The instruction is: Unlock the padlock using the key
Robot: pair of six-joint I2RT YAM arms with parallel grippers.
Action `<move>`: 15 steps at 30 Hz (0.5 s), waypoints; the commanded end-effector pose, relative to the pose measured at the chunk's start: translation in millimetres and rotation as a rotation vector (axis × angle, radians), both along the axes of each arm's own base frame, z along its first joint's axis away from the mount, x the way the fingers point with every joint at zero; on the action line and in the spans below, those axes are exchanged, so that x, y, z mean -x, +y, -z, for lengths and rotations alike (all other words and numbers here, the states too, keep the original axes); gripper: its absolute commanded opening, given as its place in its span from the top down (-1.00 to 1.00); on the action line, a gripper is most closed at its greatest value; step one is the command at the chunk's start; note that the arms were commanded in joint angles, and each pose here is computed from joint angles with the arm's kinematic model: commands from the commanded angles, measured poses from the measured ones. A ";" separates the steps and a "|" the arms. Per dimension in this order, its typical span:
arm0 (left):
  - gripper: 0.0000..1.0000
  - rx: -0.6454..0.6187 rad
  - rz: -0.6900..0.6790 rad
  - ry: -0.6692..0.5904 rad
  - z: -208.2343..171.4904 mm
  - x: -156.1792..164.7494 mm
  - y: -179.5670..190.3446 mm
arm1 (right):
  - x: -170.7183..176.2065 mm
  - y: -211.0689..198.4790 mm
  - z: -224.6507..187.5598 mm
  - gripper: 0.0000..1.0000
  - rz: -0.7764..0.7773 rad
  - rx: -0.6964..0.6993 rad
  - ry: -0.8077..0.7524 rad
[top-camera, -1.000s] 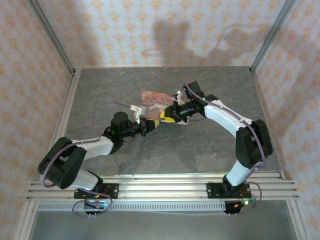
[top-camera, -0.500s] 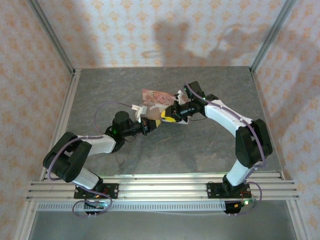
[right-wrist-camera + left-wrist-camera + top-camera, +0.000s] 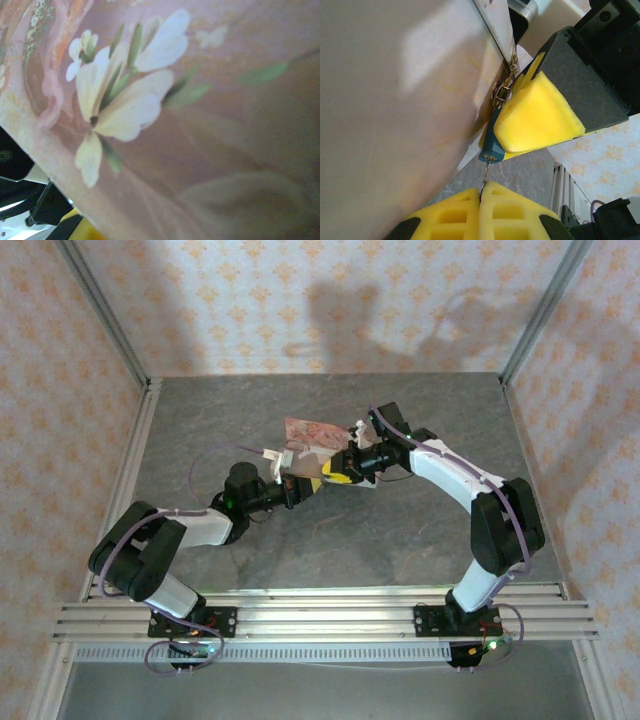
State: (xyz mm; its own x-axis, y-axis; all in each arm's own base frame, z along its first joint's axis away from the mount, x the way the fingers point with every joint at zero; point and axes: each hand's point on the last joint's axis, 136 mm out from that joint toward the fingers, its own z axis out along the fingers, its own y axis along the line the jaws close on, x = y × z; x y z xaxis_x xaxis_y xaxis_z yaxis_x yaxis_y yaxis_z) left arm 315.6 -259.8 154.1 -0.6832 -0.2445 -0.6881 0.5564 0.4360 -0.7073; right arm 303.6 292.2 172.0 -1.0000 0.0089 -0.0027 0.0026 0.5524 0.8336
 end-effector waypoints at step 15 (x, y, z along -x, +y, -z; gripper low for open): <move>1.00 -0.038 -0.064 -0.162 -36.3 -6.2 -5.8 | 20.5 20.2 -1.6 1.00 -0.091 -0.049 0.037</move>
